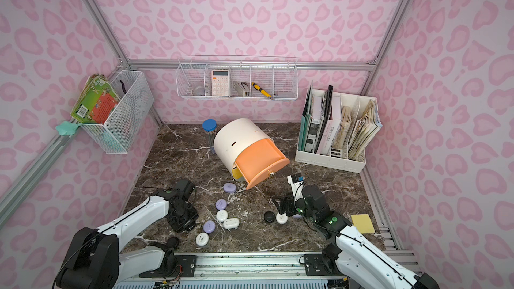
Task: Put the bluetooth earphones in the drawer according to color
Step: Pick up the Bluetooth earphone from the center of the board.
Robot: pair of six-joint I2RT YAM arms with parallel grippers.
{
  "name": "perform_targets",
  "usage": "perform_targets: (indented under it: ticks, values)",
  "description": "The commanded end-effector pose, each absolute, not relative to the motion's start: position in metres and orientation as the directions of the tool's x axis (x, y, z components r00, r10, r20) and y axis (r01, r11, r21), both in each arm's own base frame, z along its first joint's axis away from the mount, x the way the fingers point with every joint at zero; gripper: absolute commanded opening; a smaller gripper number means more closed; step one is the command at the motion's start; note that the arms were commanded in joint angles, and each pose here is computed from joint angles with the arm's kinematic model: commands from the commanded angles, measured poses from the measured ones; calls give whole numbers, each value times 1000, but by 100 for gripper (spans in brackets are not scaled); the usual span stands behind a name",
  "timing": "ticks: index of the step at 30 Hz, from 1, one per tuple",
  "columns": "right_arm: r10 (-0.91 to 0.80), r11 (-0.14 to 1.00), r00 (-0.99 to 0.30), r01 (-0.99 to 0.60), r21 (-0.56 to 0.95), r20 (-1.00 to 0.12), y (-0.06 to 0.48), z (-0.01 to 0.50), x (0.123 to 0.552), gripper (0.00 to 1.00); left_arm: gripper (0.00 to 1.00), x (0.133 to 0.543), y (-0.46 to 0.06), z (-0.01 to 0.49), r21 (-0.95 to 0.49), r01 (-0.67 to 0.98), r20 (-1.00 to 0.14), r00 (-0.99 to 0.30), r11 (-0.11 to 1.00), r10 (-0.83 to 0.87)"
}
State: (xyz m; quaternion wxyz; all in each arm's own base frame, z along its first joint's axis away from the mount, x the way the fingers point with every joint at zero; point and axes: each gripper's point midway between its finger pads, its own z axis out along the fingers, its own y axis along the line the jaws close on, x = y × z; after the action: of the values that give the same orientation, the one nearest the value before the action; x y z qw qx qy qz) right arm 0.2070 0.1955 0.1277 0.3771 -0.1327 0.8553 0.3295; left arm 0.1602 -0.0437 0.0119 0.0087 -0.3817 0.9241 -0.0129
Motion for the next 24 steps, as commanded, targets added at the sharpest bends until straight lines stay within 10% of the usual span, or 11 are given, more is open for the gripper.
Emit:
perform_targets:
  ticks: [1, 24]
  values:
    - [32, 746, -671, -477, 465, -741, 196, 130, 209, 80, 42, 167, -48, 9, -56, -696, -9, -717, 716, -697]
    - [-6, 730, -724, -474, 492, -689, 200, 108, 194, 79, 34, 262, -108, 189, -365, -381, -315, -808, 850, -498]
